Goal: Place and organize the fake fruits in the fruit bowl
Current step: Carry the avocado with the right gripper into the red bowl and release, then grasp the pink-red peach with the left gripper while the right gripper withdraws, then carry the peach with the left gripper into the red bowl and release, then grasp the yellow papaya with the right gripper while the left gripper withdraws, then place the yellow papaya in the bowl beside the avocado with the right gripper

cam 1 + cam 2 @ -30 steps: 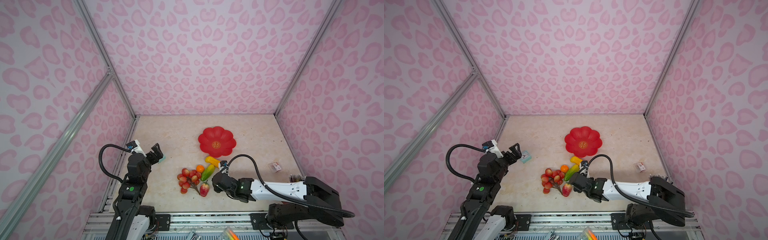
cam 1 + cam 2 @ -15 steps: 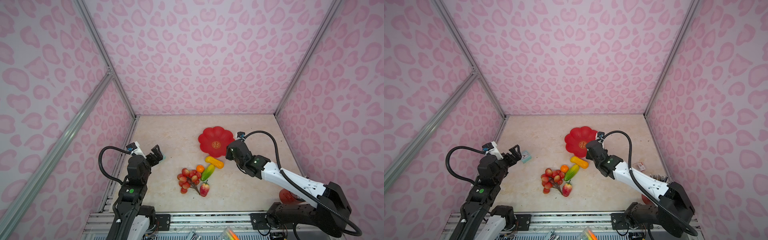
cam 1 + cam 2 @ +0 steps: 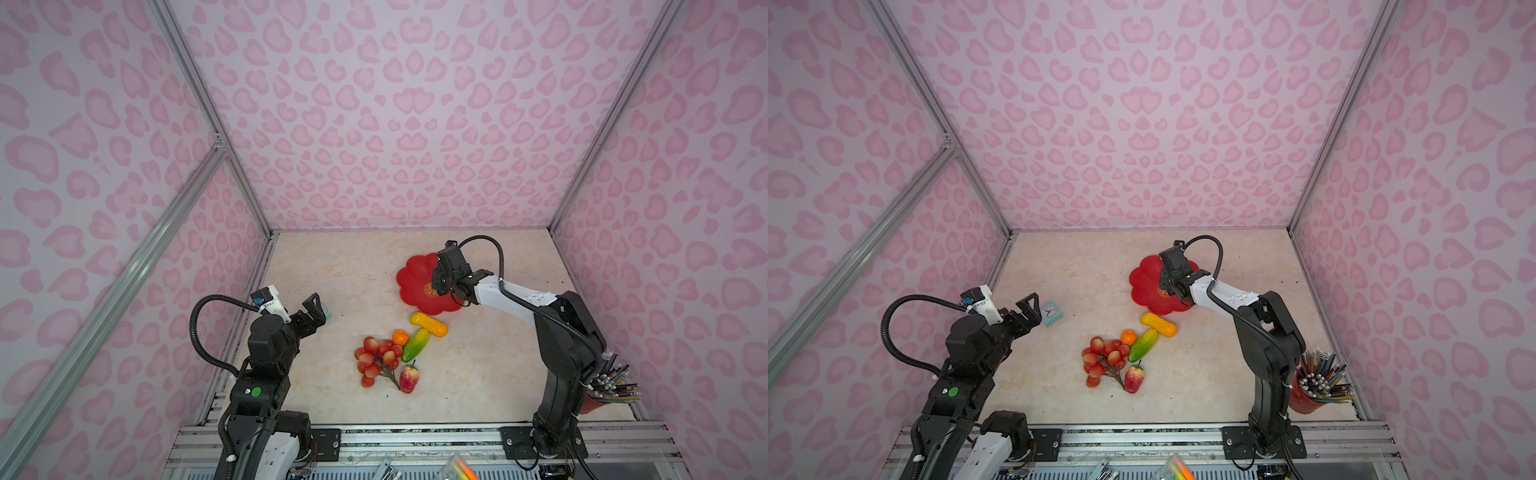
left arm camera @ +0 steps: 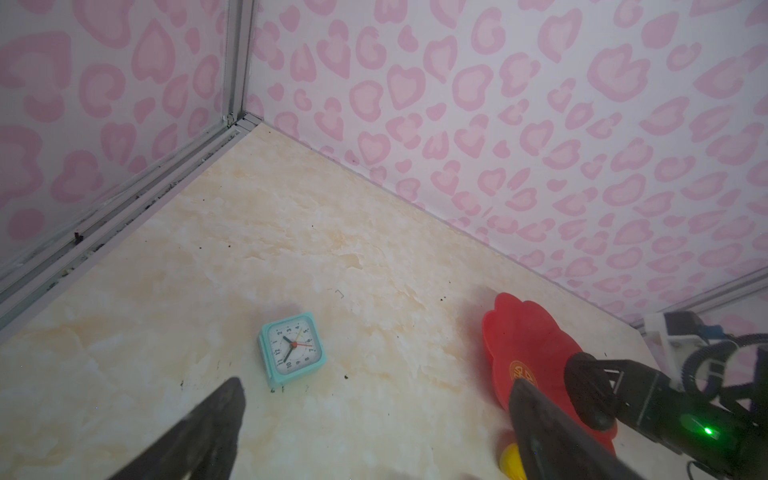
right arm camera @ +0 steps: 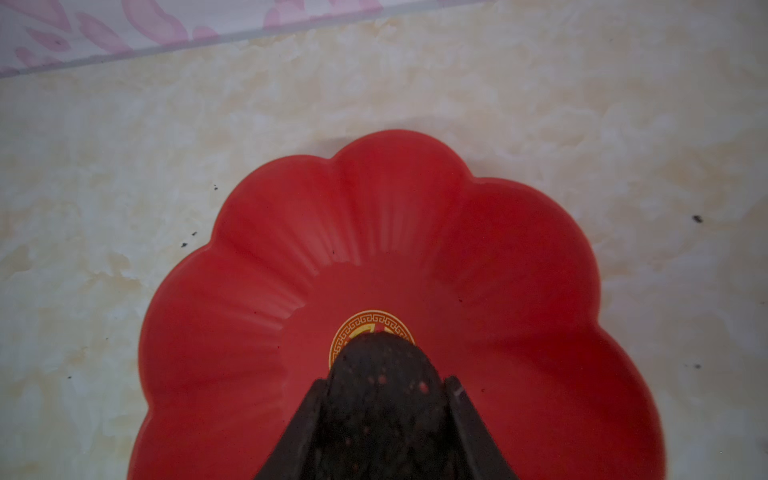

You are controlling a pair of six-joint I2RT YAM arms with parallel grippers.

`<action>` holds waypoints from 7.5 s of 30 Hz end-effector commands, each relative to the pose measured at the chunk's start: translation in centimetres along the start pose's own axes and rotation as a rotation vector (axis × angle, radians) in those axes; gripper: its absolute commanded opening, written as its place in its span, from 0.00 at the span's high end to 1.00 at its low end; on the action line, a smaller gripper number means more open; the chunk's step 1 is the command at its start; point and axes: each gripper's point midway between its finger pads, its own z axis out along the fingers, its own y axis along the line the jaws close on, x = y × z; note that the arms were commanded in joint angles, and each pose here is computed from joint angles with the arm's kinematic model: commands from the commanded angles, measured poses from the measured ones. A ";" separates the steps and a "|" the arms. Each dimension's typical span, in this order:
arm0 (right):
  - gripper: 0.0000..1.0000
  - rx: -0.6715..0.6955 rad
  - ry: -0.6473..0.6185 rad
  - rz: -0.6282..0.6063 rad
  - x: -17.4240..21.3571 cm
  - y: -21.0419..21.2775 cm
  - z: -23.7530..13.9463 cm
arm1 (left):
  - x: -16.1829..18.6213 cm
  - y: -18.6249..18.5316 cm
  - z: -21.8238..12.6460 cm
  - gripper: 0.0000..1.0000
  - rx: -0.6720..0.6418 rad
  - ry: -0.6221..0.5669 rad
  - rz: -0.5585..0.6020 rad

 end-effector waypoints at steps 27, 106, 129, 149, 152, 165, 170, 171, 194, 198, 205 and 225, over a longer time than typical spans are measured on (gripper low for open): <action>0.08 0.005 -0.275 0.133 -3.7 -3.9 -10.0 | 15.0 -11.0 -2.5 0.17 0.423 0.547 0.188; 0.05 0.014 -0.228 0.256 7.4 -12.5 -16.4 | 24.5 -24.7 21.5 0.55 0.342 0.781 0.600; 0.19 -0.255 0.020 -0.116 10.6 -3.0 -12.1 | 10.3 -29.0 16.2 0.18 0.443 0.470 0.431; 0.26 -0.225 0.114 -0.270 13.1 1.5 -6.6 | 5.2 -16.9 4.5 0.12 0.339 0.187 0.245; 0.30 -0.240 0.134 -0.276 13.8 2.4 -5.9 | 6.5 -14.0 3.5 0.12 0.287 0.202 0.233; 0.71 -0.194 0.133 -0.326 15.5 2.4 -7.4 | 9.4 -9.6 1.5 0.11 0.244 0.236 0.175; 0.73 -0.231 0.110 -0.350 15.7 2.7 -10.9 | 9.9 -10.0 1.9 0.11 0.254 0.256 0.173; 0.73 -0.251 0.108 -0.337 15.7 2.7 -11.7 | 9.9 -10.1 1.9 0.11 0.258 0.257 0.172; 0.73 -0.106 -0.097 -0.015 0.5 -4.3 -11.6 | 17.0 -15.2 1.3 0.20 0.489 0.558 0.252; 0.73 -0.080 -0.015 -0.061 0.0 -3.8 -7.9 | 19.4 -16.2 -0.1 0.20 0.519 0.609 0.317; 0.73 -0.016 0.071 -0.094 0.5 -3.4 -1.7 | 21.6 -17.0 -0.7 0.21 0.496 0.633 0.438; 0.49 -0.010 0.124 -0.011 2.0 -4.5 1.7 | 26.3 -17.8 1.9 0.23 0.374 0.718 0.624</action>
